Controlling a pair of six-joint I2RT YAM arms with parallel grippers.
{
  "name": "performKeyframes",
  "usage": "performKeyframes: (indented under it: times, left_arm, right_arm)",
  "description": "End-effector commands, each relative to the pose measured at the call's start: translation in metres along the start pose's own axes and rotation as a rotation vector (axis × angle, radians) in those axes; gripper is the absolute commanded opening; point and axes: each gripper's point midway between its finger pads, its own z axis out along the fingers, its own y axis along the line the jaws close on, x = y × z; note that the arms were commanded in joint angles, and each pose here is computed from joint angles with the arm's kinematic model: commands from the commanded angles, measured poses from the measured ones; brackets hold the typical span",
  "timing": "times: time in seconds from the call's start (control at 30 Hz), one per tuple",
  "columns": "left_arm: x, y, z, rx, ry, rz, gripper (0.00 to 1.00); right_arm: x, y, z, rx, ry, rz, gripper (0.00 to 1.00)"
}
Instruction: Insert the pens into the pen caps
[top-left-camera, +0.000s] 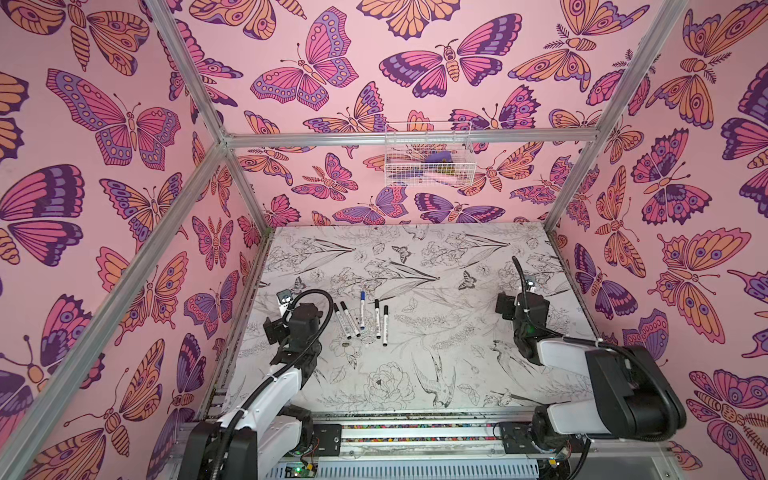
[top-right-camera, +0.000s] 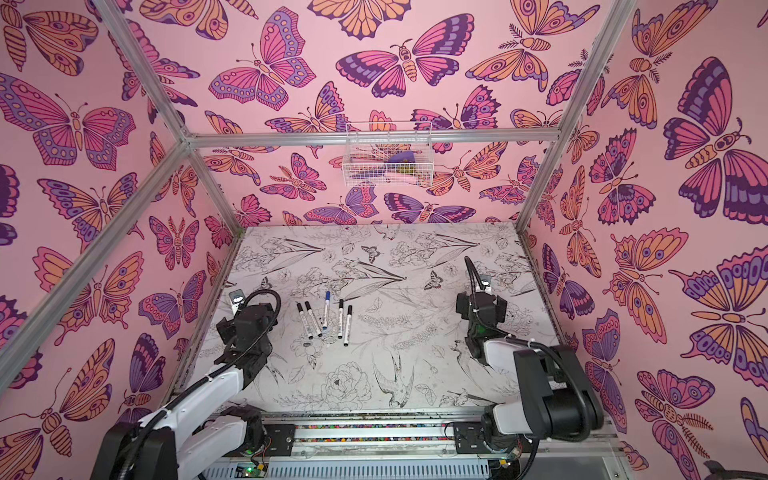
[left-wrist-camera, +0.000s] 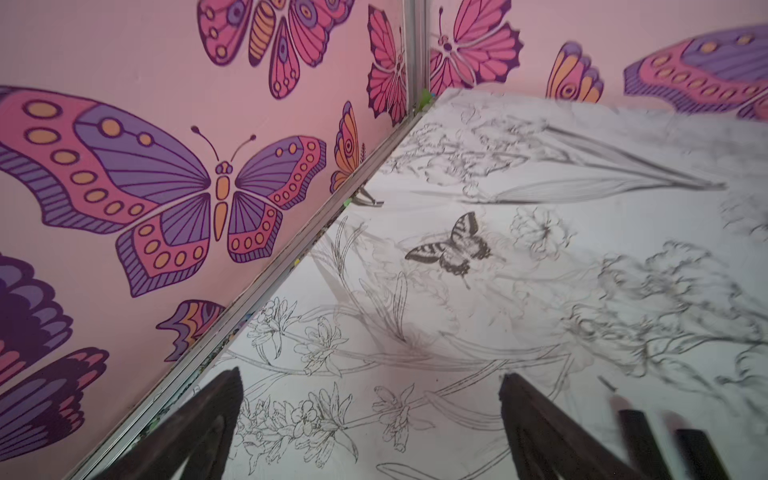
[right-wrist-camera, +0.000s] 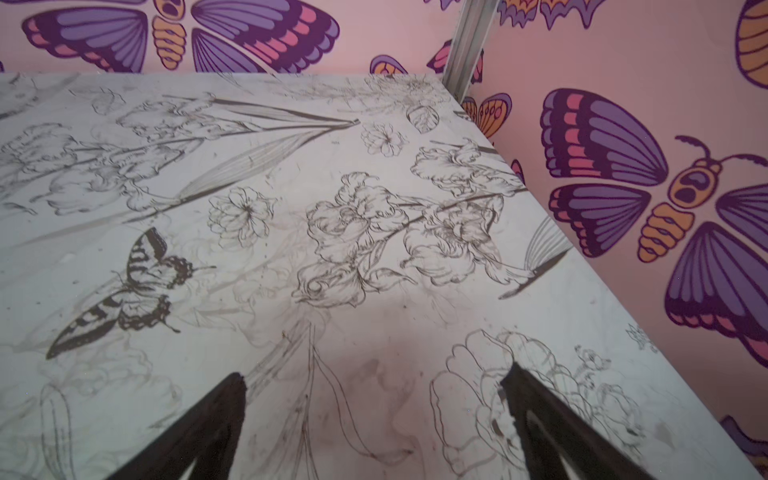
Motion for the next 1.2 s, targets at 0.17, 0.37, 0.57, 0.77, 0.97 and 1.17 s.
performKeyframes:
  times: [0.17, 0.37, 0.57, 0.77, 0.97, 1.17]
  left_arm:
    - [-0.027, -0.05, 0.016, 0.272, -0.179, -0.007, 0.99]
    - [0.003, -0.097, 0.033, 0.49, -0.12, 0.07, 0.98]
    - [-0.009, -0.089, 0.052, 0.414, -0.126, 0.027, 0.98]
    - [-0.013, -0.094, 0.045, 0.451, -0.142, 0.036, 0.98]
    - [-0.007, -0.109, 0.04, 0.532, -0.129, 0.092, 0.98]
    - [-0.005, -0.112, 0.043, 0.562, -0.098, 0.085, 0.98]
  right_arm:
    - [-0.014, -0.004, 0.01, -0.043, -0.051, 0.054, 0.99]
    - [-0.014, -0.004, 0.01, -0.044, -0.051, 0.054, 0.99]
    - [-0.014, -0.004, 0.011, -0.044, -0.05, 0.055, 0.99]
    - [-0.014, -0.003, 0.011, -0.045, -0.051, 0.055, 0.99]
    - [-0.014, -0.004, 0.011, -0.044, -0.048, 0.055, 0.99]
    - [-0.014, -0.003, 0.011, -0.045, -0.047, 0.055, 0.99]
